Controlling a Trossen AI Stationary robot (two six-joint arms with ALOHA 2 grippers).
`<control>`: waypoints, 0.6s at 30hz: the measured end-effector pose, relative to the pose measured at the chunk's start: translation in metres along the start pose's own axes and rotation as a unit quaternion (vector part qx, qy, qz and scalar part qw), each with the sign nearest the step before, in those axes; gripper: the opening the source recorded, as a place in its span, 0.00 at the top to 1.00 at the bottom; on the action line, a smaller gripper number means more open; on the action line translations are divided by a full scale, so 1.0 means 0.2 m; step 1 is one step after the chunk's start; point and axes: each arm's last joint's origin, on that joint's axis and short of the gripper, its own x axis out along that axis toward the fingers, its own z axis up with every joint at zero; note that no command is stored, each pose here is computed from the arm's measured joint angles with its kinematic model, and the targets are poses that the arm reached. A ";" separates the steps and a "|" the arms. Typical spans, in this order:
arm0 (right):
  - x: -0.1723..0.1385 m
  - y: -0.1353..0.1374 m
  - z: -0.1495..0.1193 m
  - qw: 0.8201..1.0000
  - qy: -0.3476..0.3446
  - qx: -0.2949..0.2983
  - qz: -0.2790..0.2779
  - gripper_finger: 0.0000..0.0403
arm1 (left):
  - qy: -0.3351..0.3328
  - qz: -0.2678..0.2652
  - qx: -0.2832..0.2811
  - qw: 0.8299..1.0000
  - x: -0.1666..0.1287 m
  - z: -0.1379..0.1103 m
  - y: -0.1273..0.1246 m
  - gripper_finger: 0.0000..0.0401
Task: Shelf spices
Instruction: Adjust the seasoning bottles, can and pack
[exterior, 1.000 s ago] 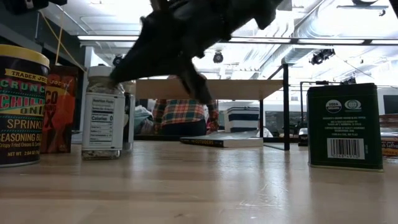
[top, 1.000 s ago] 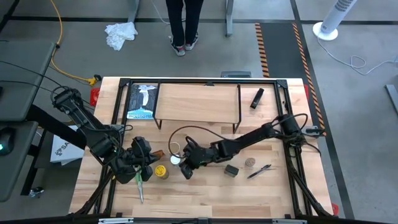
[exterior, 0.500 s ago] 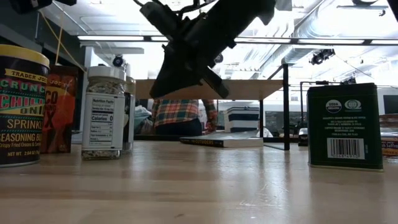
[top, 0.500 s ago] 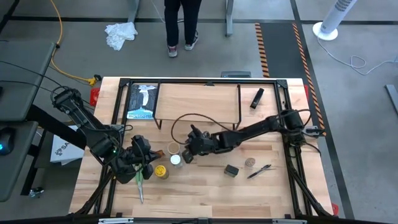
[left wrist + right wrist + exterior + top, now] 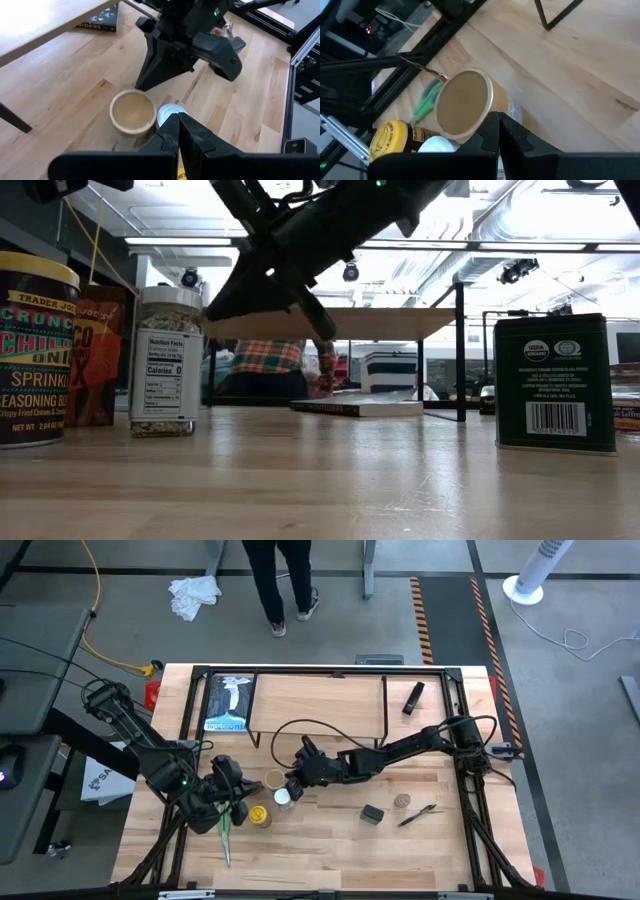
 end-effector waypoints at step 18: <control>-0.44 0.04 0.02 0.974 0.168 -0.129 -0.086 1.00 | -0.010 0.004 -0.001 1.000 0.00 0.00 0.00 1.00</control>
